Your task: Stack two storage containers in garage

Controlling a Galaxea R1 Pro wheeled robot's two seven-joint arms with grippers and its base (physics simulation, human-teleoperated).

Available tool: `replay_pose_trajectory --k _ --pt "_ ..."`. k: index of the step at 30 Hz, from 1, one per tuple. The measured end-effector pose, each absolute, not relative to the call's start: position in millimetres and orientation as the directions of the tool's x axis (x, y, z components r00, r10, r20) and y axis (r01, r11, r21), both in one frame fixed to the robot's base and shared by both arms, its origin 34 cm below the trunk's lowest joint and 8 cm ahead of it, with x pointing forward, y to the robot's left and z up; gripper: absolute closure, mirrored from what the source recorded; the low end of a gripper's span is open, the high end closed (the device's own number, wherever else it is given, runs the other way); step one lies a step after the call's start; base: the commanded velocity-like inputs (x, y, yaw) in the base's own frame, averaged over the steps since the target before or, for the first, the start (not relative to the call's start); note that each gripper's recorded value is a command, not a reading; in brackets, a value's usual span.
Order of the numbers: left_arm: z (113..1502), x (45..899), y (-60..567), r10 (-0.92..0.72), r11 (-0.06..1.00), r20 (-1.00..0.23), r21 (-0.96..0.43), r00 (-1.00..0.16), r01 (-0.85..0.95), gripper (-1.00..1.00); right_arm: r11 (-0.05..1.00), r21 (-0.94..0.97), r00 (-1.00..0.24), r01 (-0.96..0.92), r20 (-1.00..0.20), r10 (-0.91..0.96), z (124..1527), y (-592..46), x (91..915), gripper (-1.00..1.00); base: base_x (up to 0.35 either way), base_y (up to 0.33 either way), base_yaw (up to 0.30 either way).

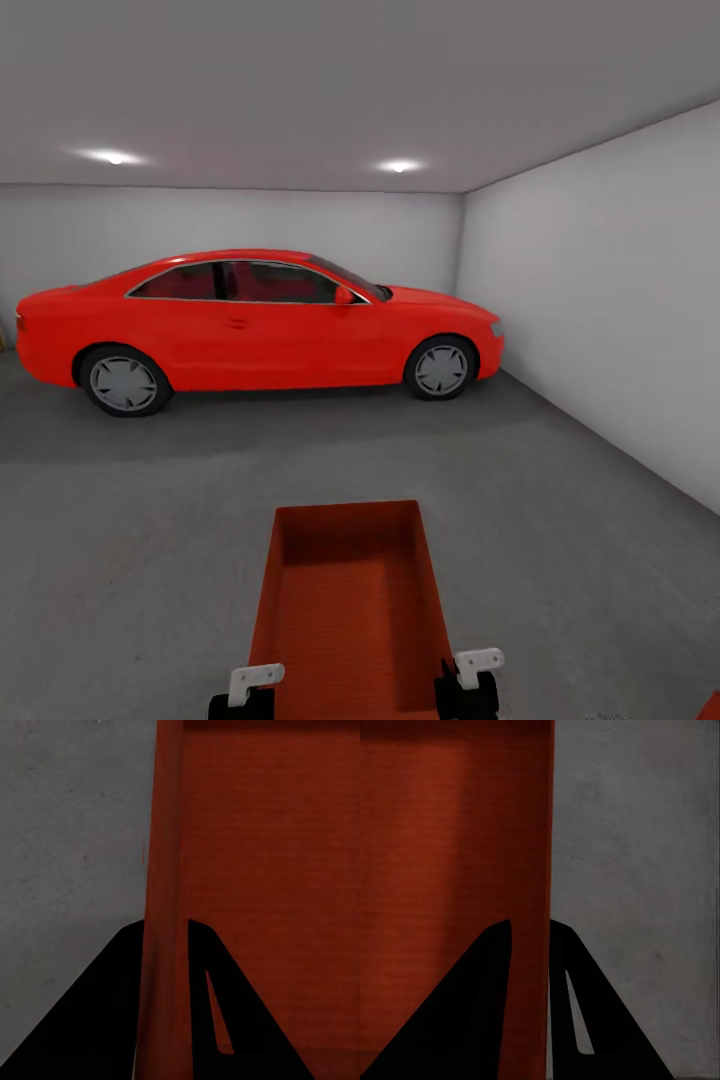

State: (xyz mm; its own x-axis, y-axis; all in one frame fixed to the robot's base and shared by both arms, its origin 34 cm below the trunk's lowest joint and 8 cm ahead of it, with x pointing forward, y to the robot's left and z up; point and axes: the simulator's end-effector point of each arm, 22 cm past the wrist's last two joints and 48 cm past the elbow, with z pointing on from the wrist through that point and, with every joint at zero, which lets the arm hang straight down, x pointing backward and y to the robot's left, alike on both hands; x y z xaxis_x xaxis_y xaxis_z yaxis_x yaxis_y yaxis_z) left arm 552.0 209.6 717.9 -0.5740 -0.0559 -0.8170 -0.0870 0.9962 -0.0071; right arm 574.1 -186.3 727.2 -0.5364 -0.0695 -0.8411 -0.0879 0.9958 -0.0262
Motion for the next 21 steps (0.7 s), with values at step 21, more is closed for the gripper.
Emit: replay_pose_trajectory --k 21 --pt "717.7 551.7 209.6 -0.057 0.996 -0.817 -0.008 -0.575 -0.088 1.0 0.996 -0.026 -0.537 -0.088 -0.841 -0.07 727.1 -186.3 574.1 1.0 0.063 0.169 -0.275"
